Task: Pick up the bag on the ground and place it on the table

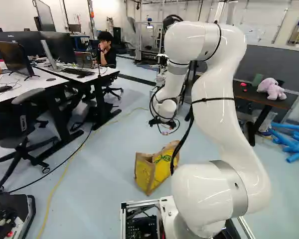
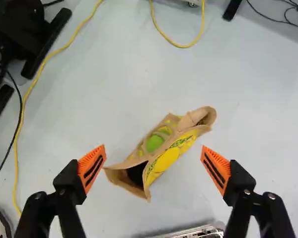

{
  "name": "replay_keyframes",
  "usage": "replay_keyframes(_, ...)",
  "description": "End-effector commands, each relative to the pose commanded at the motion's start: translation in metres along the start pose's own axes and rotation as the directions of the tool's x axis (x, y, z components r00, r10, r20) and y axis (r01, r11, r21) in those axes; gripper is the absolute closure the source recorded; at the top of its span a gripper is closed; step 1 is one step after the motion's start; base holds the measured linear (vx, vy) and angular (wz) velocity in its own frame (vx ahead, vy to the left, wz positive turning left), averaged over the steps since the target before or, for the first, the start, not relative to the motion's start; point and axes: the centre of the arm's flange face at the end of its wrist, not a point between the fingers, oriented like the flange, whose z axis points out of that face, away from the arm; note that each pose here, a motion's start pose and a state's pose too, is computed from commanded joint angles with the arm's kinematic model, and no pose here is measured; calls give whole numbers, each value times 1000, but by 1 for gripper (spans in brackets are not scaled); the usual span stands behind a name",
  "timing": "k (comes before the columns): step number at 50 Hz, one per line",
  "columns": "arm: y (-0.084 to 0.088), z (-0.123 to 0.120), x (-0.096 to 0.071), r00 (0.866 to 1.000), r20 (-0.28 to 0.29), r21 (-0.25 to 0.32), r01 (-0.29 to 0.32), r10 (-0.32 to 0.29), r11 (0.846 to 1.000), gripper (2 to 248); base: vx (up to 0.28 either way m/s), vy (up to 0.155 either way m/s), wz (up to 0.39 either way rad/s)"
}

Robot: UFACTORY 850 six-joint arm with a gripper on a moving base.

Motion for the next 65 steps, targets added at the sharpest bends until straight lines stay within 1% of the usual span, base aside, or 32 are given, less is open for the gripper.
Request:
replay_keyframes(8, 3, 18, 5, 998, 51, -11, -33, 33, 999, 3, 0, 0, 0)
replay_keyframes(16, 6, 36, 9, 993, 97, -21, -63, 64, 998, 3, 0, 0, 0)
replay_keyframes(32, 13, 72, 19, 978, 174, -35, -113, 118, 993, 3, 0, 0, 0)
replay_keyframes(41, 12, 90, 23, 968, 211, -38, -131, 136, 991, 3, 0, 0, 0)
replay_keyframes(53, 11, 108, 15, 948, 278, -47, -150, 157, 988, 3, 0, 0, 0)
replay_keyframes(59, 10, 116, 11, 931, 304, -62, -191, 200, 980, 3, 0, 0, 0)
replay_keyframes(65, 10, 125, 7, 913, 317, -83, -243, 257, 966, 3, 0, 0, 0)
